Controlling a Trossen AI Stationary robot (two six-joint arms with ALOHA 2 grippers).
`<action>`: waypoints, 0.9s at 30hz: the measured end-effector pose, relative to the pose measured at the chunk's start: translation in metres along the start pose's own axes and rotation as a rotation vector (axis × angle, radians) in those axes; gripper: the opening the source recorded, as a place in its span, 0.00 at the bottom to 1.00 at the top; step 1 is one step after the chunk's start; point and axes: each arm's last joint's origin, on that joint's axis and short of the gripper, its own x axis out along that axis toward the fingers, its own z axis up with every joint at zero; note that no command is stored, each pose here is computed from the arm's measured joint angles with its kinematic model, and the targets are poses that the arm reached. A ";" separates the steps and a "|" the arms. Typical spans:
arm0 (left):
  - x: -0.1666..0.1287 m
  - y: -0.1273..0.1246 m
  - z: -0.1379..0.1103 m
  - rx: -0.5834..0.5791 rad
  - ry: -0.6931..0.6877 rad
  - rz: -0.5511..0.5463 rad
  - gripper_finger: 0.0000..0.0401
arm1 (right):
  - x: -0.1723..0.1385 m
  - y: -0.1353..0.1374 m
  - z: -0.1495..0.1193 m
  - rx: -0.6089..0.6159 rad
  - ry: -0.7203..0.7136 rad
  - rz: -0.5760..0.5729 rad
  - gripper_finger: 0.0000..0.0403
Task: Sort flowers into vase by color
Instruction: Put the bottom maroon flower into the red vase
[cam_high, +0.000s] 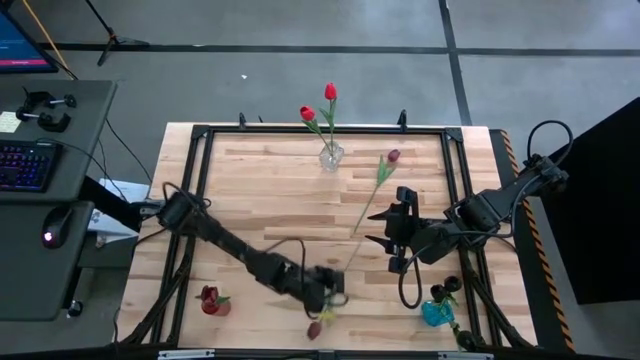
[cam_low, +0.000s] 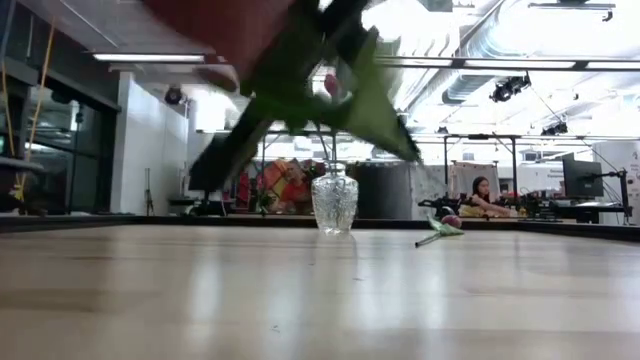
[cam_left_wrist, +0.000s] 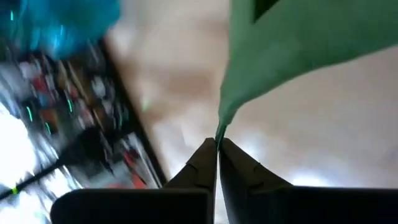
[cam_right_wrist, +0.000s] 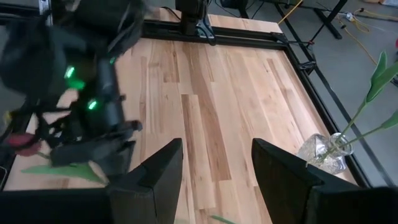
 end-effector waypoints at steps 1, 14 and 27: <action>-0.003 0.004 -0.009 -0.052 0.019 -0.006 0.00 | 0.000 0.000 0.000 -0.010 0.001 0.000 0.45; -0.063 0.026 -0.144 -0.814 0.238 -0.012 0.00 | -0.012 -0.006 0.001 -0.072 -0.026 0.019 0.45; -0.249 0.055 -0.205 -1.971 -0.257 0.459 0.00 | -0.030 -0.021 0.003 -0.079 -0.075 0.003 0.45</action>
